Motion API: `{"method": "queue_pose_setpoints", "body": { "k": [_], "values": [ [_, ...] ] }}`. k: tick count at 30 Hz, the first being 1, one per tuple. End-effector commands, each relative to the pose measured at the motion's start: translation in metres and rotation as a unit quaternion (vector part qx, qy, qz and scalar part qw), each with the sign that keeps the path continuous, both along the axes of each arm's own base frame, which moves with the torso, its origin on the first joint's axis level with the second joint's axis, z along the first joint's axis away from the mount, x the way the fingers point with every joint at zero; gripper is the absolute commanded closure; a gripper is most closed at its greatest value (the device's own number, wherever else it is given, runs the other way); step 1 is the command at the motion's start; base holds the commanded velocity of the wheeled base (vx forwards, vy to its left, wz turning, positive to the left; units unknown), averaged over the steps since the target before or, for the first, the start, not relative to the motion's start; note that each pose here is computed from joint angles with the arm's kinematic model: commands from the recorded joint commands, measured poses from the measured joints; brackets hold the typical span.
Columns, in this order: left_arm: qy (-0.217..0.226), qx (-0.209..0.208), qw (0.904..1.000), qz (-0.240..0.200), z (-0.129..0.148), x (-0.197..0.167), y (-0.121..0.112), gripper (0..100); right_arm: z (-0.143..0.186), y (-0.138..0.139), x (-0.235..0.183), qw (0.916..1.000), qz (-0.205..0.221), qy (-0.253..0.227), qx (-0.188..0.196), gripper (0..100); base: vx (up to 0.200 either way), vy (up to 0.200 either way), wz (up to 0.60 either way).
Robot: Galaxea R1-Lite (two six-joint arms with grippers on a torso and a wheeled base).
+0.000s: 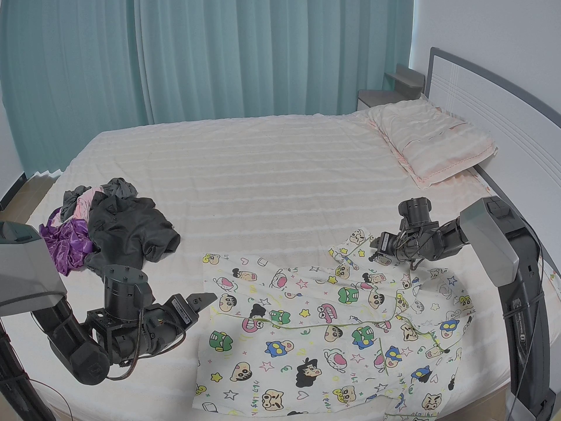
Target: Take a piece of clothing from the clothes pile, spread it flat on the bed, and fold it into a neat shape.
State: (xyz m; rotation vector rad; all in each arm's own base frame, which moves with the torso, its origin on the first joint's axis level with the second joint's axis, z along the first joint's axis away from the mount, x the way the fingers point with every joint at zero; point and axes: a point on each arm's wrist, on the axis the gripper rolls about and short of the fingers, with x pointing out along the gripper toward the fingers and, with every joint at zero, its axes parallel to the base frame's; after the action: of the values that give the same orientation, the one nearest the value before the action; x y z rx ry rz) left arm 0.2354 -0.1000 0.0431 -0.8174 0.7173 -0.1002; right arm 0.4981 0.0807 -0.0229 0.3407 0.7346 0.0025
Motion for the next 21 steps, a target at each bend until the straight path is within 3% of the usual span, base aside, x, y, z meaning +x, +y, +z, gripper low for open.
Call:
{"method": "queue_pose_setpoints", "body": {
  "k": [1,10,11,21],
  "values": [
    [0.001,0.0,1.0,0.002,-0.001,0.0,0.001,0,-0.007,0.01,0.0,0.9999,0.009,0.004,0.0,0,0.0,0.0,0.0],
    [0.002,0.0,1.0,0.001,-0.001,0.0,0.001,0,-0.019,0.019,0.005,0.9998,0.015,0.01,0.003,0,0.0,0.0,0.0],
    [0.003,0.0,1.0,0.001,-0.001,0.0,0.001,0,-0.019,0.019,0.005,0.9998,0.015,0.01,0.003,100,0.0,0.0,0.0],
    [0.003,0.0,1.0,0.001,-0.001,0.0,0.001,0,-0.013,0.009,0.01,0.9997,-0.01,-0.003,0.021,100,0.0,0.0,0.0]
  ]
}}
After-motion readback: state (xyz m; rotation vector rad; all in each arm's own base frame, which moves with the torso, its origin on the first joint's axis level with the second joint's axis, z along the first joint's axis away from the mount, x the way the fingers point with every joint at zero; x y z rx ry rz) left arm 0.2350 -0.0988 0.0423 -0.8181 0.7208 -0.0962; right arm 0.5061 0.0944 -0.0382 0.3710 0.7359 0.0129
